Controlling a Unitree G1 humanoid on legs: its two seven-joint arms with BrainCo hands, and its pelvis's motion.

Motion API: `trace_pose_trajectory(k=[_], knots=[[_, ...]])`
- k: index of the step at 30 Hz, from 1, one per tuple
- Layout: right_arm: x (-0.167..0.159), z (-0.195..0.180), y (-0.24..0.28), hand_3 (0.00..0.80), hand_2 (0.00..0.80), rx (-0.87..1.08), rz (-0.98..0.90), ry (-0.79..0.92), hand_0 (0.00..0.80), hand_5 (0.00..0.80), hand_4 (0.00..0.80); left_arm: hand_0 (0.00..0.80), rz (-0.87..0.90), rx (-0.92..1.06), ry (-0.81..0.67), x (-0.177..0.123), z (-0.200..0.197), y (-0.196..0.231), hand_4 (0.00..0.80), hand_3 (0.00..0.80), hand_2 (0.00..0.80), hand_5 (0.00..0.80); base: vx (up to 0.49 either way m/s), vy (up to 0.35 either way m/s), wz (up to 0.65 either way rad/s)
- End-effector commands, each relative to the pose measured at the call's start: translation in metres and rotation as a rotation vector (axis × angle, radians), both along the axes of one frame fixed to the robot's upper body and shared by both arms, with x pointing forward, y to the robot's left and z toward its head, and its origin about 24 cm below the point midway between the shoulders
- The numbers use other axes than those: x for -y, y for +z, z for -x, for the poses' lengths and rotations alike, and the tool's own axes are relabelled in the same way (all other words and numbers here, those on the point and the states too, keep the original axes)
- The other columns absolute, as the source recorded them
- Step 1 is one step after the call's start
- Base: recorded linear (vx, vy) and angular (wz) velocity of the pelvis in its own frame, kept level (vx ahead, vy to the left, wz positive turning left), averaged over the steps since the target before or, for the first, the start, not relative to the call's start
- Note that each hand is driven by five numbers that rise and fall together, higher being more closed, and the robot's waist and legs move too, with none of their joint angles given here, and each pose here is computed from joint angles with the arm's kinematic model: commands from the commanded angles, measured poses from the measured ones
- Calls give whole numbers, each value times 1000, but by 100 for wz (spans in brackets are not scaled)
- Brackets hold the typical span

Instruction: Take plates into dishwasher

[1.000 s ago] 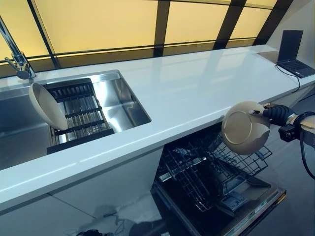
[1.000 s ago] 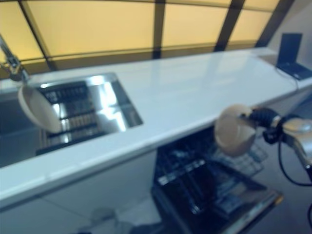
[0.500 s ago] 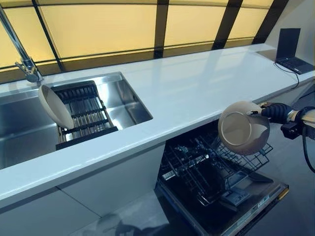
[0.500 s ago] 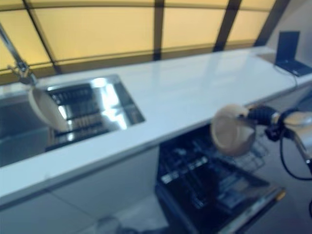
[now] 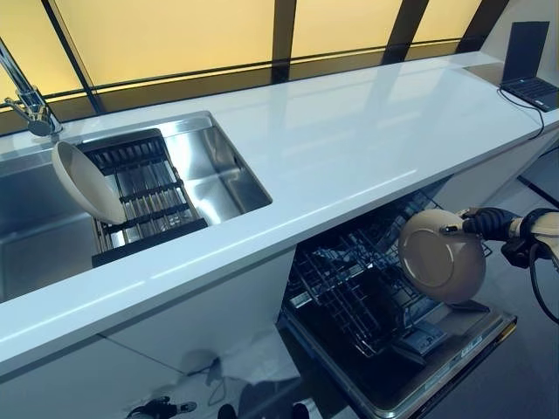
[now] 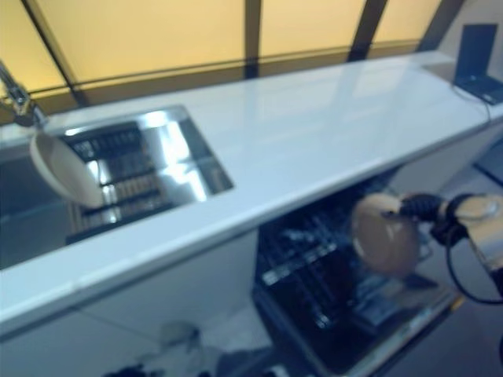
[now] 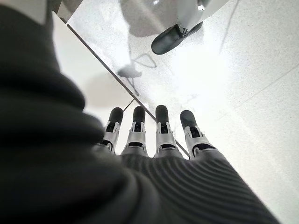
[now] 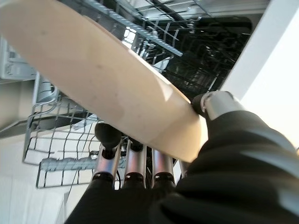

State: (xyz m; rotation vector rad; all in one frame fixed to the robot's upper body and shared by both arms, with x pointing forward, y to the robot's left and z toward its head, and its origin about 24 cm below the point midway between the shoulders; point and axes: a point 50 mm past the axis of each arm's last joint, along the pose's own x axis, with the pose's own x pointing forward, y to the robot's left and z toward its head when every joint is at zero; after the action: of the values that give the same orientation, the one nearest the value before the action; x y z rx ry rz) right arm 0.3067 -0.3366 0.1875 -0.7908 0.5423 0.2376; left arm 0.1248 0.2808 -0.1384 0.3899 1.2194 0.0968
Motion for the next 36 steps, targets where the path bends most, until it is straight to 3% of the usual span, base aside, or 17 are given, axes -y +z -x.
trace_pose_trajectory(k=[1, 36], knots=[[-13, -13, 13, 800, 800, 57, 70, 76, 800, 800, 800, 0, -37, -44, 6, -13, 8, 1, 0, 0, 0, 0, 0, 0, 0], [-72, -5, -81, 800, 800, -89, 47, 233, 800, 800, 800, 0, 7, -19, 55, -8, 7, 0, 0, 0, 0, 0, -1, -3, 0]])
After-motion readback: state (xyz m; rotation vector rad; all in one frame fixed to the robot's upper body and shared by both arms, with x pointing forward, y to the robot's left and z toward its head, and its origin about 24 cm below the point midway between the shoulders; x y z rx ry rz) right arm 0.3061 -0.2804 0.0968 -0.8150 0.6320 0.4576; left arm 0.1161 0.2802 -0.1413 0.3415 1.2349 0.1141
